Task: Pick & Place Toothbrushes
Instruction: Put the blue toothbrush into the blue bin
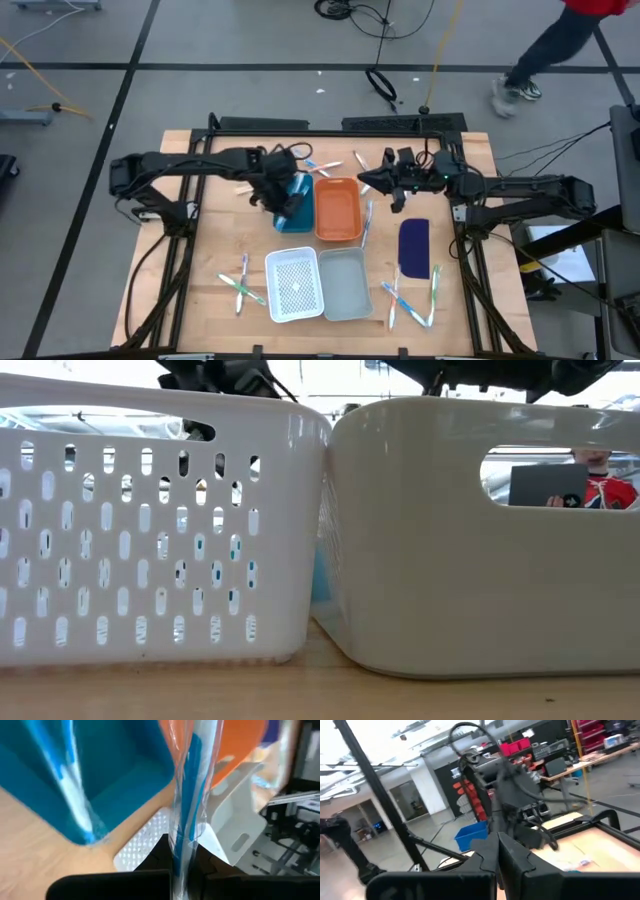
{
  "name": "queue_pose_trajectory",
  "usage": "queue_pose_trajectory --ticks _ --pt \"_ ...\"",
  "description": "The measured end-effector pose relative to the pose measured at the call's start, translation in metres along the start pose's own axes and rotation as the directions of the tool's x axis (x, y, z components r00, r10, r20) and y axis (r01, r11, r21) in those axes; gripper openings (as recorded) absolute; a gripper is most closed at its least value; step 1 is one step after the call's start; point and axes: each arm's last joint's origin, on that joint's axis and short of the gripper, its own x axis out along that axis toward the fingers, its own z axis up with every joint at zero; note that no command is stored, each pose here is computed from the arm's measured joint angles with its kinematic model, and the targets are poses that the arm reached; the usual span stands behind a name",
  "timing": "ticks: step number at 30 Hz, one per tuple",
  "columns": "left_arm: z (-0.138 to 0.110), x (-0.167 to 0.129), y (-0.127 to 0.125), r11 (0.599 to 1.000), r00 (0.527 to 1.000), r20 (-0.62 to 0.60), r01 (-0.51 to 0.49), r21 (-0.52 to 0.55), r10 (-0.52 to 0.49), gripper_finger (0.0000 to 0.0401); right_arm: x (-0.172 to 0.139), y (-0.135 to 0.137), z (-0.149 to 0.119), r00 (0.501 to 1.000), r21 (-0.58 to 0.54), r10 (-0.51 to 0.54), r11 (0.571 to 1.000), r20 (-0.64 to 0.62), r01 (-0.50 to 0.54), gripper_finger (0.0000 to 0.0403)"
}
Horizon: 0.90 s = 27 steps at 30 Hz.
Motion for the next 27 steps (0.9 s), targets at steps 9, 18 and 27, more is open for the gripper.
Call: queue_pose_trajectory --ticks 9,18,27 --pt "0.021 0.018 -0.007 0.990 0.987 -0.113 -0.126 -0.060 0.118 0.0007 -0.016 0.002 -0.006 0.999 -0.068 0.034 0.997 -0.009 -0.035 0.0001" --pt "0.031 0.026 0.009 0.953 0.934 -0.284 -0.264 -0.147 0.215 0.0007 -0.045 0.000 -0.008 0.997 -0.068 0.025 0.997 0.076 -0.020 0.0000" --pt "0.041 0.022 0.010 0.958 0.948 -0.281 -0.209 -0.196 0.150 0.0007 -0.049 -0.002 -0.013 0.998 -0.064 0.016 0.998 0.068 -0.011 0.0000"
